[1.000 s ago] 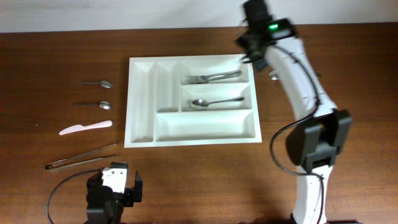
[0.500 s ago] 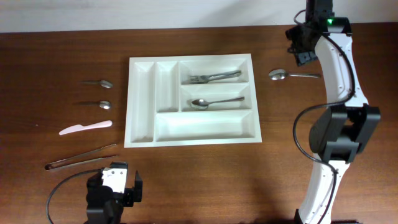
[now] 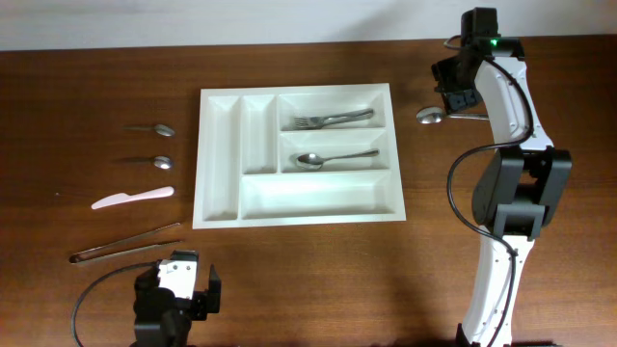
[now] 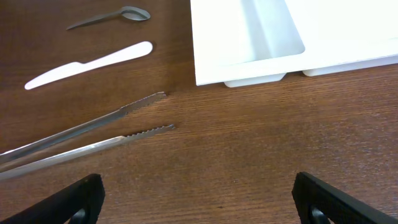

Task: Pack container
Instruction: 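Lower the right gripper onto the remaining spoon on the right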

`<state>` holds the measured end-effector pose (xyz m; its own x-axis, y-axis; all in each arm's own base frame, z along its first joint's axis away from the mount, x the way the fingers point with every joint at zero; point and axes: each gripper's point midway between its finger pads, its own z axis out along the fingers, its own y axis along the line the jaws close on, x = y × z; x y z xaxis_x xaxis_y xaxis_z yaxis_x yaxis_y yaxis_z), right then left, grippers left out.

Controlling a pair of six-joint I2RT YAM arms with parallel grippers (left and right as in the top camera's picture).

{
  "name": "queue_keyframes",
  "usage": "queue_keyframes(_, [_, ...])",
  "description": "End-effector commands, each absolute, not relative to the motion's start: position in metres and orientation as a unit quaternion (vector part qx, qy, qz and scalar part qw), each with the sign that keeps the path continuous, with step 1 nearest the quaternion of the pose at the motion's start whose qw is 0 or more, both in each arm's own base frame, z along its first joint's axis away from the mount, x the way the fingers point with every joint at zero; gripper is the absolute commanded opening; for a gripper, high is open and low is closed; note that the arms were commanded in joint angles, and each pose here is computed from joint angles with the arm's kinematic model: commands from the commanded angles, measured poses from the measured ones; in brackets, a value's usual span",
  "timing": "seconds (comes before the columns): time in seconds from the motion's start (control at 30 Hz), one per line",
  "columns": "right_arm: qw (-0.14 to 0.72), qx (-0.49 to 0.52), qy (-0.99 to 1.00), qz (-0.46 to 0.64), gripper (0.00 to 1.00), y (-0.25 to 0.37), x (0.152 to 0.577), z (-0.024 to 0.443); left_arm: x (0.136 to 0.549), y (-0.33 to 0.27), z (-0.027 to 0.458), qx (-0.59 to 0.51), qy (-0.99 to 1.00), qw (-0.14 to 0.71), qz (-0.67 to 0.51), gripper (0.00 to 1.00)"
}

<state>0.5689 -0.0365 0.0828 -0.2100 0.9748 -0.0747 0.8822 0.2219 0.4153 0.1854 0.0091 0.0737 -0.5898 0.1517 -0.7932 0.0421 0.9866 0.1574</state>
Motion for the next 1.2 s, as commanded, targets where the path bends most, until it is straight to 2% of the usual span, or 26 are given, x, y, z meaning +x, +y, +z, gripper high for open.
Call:
queue_keyframes(0.0, [0.169, 0.621, 0.753, 0.137, 0.64, -0.053, 0.567, 0.088, 0.186, 0.008, 0.074, 0.063, 0.888, 0.452, 0.061, 0.99])
queue_keyframes(0.4, [0.128, 0.647, 0.745, 0.101, 0.64, -0.065, 0.547, 0.06, 0.186, 0.008, 0.074, 0.063, 0.888, 0.452, 0.061, 0.99])
queue_keyframes(0.77, [0.103, 0.637, 0.758, 0.099, 0.79, -0.06, 0.548, 0.027, 0.186, 0.008, 0.074, 0.063, 0.888, 0.452, 0.061, 0.99])
queue_keyframes(1.17, [0.122, 0.636, 0.755, 0.102, 0.79, -0.064, 0.558, 0.023, 0.186, 0.008, 0.074, 0.063, 0.888, 0.452, 0.061, 0.99])
